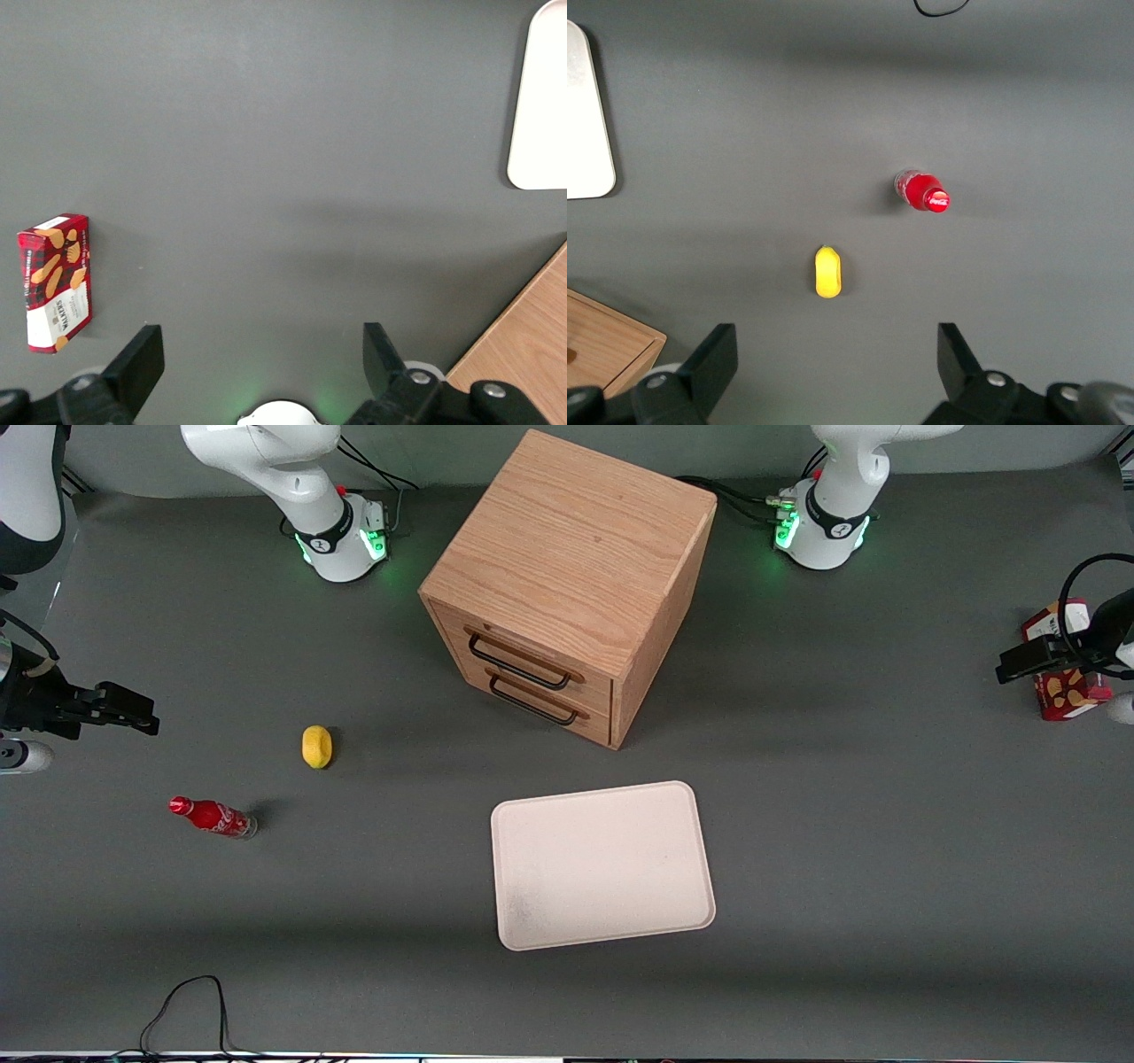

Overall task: Place red cookie box on tray
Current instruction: 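Move the left gripper over the red plaid shortbread box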

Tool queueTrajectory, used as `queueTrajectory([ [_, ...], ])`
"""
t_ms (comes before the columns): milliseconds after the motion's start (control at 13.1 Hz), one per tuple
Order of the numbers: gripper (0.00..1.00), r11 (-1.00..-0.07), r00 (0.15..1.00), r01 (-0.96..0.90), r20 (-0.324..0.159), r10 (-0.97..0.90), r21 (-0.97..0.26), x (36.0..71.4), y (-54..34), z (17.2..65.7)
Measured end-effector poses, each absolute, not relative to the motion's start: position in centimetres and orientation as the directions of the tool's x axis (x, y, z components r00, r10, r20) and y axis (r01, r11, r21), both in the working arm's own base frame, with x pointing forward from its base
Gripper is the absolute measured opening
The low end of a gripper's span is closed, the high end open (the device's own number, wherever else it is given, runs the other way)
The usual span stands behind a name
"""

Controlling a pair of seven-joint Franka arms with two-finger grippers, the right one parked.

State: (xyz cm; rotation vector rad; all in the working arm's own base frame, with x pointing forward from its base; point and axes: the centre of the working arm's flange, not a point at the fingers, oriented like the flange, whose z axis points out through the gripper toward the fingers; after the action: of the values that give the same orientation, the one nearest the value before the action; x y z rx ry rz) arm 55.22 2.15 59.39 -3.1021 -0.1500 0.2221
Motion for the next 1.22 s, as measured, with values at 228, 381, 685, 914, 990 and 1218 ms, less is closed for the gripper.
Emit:
queueTrajectory([
  [228, 1.00, -0.994, 0.984, 0.099, -0.147, 0.103, -0.037, 55.3, 2.2, 59.3],
  [381, 1.00, -0.994, 0.983, 0.106, -0.145, 0.111, -0.038, 55.5, 2.5, 59.3],
  [685, 1.00, -0.993, 0.984, 0.113, -0.134, 0.117, -0.040, 56.5, 2.7, 59.5],
  [914, 1.00, -0.993, 0.983, 0.112, -0.139, 0.117, -0.041, 56.7, 2.6, 59.2],
  [990, 1.00, -0.993, 0.983, 0.112, -0.143, 0.117, -0.041, 56.8, 2.6, 59.0],
  [1218, 1.00, -0.993, 0.982, 0.107, -0.153, 0.112, -0.043, 57.1, 2.1, 58.4],
])
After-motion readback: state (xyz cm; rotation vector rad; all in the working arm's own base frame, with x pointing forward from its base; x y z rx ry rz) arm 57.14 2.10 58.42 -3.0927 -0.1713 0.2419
